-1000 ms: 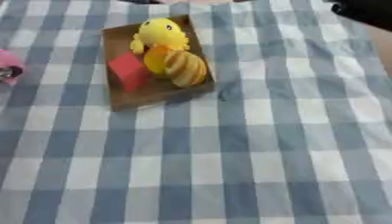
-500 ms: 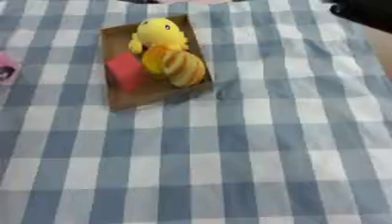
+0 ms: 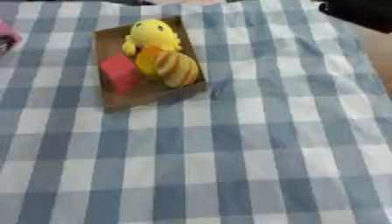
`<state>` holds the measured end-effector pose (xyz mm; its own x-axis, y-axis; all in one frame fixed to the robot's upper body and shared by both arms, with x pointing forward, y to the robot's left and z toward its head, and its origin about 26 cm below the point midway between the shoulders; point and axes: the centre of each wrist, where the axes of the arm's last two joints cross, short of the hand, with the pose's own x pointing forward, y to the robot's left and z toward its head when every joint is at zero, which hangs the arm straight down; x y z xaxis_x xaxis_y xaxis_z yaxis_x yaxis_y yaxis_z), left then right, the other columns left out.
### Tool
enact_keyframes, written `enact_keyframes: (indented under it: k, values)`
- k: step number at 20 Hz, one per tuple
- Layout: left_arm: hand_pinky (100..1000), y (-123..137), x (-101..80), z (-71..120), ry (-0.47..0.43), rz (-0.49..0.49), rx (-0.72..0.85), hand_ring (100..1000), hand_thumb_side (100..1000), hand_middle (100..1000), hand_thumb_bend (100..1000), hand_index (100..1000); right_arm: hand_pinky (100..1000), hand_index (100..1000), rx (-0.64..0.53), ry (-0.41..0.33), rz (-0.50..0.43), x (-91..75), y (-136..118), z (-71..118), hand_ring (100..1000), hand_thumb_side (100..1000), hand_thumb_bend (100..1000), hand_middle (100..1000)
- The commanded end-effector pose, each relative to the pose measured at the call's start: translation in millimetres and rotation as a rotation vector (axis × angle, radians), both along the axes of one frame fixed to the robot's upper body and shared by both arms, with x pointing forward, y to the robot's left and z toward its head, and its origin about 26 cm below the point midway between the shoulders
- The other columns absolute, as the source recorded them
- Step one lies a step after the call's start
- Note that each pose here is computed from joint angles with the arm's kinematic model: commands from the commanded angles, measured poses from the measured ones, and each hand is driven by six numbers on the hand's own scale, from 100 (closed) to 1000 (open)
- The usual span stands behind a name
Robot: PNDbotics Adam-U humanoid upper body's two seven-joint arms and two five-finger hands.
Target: Pick up objects on the table and place them in the box.
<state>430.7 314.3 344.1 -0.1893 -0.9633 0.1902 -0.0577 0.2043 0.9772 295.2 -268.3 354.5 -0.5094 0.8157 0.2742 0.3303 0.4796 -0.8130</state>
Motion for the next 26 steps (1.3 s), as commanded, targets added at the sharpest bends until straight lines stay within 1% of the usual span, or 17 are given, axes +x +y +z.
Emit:
enact_keyframes:
  k: [1,5,9,12,16,22,26]
  values:
    - [799,-31,-8.3,20.3,-0.06,-0.113,0.032,660,405,491,120,705,796,806,-0.022,-0.038,0.008,-6.4,0,10.7,752,679,100,714]
    - [804,-71,-5.4,20.6,-0.053,-0.221,0.07,669,412,504,135,709,796,806,-0.023,-0.044,0.024,-6.5,3,12.5,752,679,100,714]
    - [807,-94,2.8,15.0,-0.039,-0.262,0.082,676,421,513,148,712,797,806,-0.03,-0.049,0.043,-6.6,6,14.4,752,680,100,714]
    - [808,-98,11.0,7.3,-0.019,-0.252,0.091,684,417,527,181,715,797,807,-0.034,-0.053,0.052,-6.9,8,15.9,753,682,100,715]
    - [808,-97,20.6,-1.6,-0.004,-0.224,0.11,691,410,537,197,717,798,806,-0.047,-0.061,0.053,-7.2,10,17.5,756,673,100,712]
    - [807,-98,28.4,-6.5,-0.015,-0.204,0.139,691,411,544,213,719,798,806,-0.058,-0.065,0.057,-7.2,12,18.2,753,678,100,710]
    - [812,-96,33.7,-11.7,-0.007,-0.177,0.154,707,430,580,251,747,798,806,-0.055,-0.067,0.061,-7.1,12,18.2,752,679,100,709]
